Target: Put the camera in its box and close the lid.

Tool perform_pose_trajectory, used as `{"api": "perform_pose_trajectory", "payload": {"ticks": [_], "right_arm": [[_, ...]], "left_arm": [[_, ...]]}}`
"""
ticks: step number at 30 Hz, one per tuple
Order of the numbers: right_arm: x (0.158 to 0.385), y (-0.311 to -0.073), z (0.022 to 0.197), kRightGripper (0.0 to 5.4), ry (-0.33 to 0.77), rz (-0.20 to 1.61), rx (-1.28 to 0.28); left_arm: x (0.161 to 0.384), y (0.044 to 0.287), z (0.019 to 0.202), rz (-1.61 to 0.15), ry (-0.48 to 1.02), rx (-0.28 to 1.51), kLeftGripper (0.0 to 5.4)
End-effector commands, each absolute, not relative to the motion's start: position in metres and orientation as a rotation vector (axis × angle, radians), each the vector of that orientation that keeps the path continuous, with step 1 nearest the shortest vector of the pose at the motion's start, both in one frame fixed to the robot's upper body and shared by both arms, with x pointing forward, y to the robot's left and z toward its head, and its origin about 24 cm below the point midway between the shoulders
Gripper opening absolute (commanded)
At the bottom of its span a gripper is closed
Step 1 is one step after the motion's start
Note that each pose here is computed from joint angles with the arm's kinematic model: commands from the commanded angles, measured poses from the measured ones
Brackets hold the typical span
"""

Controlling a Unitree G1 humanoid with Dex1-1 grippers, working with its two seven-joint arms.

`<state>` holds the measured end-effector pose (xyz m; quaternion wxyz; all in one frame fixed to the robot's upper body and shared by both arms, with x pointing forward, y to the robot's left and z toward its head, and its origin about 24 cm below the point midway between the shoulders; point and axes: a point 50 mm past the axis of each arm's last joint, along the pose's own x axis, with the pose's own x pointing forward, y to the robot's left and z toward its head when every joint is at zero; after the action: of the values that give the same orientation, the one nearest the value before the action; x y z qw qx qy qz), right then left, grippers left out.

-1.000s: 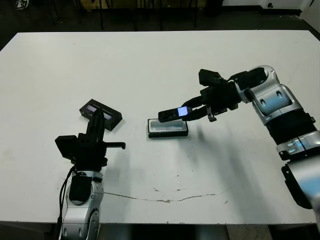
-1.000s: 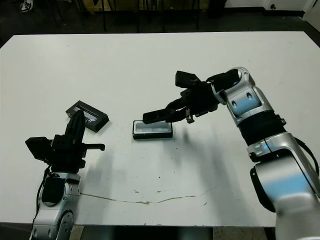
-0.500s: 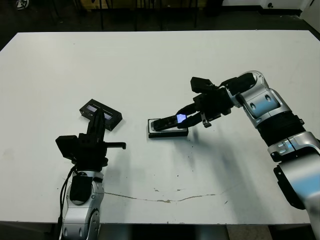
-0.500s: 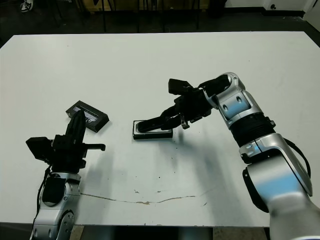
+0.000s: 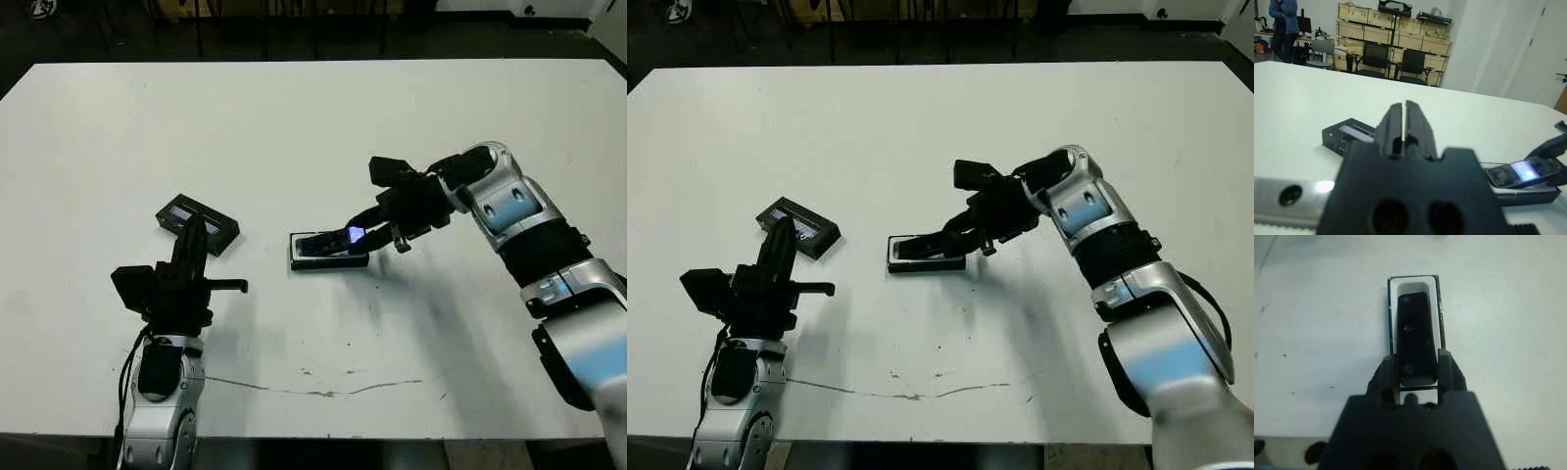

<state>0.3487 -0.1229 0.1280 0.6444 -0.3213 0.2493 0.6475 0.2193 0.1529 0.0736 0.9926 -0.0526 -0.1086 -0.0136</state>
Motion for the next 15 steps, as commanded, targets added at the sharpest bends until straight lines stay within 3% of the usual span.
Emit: {"api": "perform_pose_trajectory", "payload": {"ticks": [1,15], "right_arm": [[0.345,-0.121,0.120,0.57,0.570,1.478,-0.750],[0.338,-0.106,0.120,0.57,0.621,1.474,-0.749]], "left_arm": [[0.217,0.155,0.066,-0.015,-0.182,-0.101,0.00],[0.216,0.154,0.065,-0.015,-0.181,-0.110,0.00]]}}
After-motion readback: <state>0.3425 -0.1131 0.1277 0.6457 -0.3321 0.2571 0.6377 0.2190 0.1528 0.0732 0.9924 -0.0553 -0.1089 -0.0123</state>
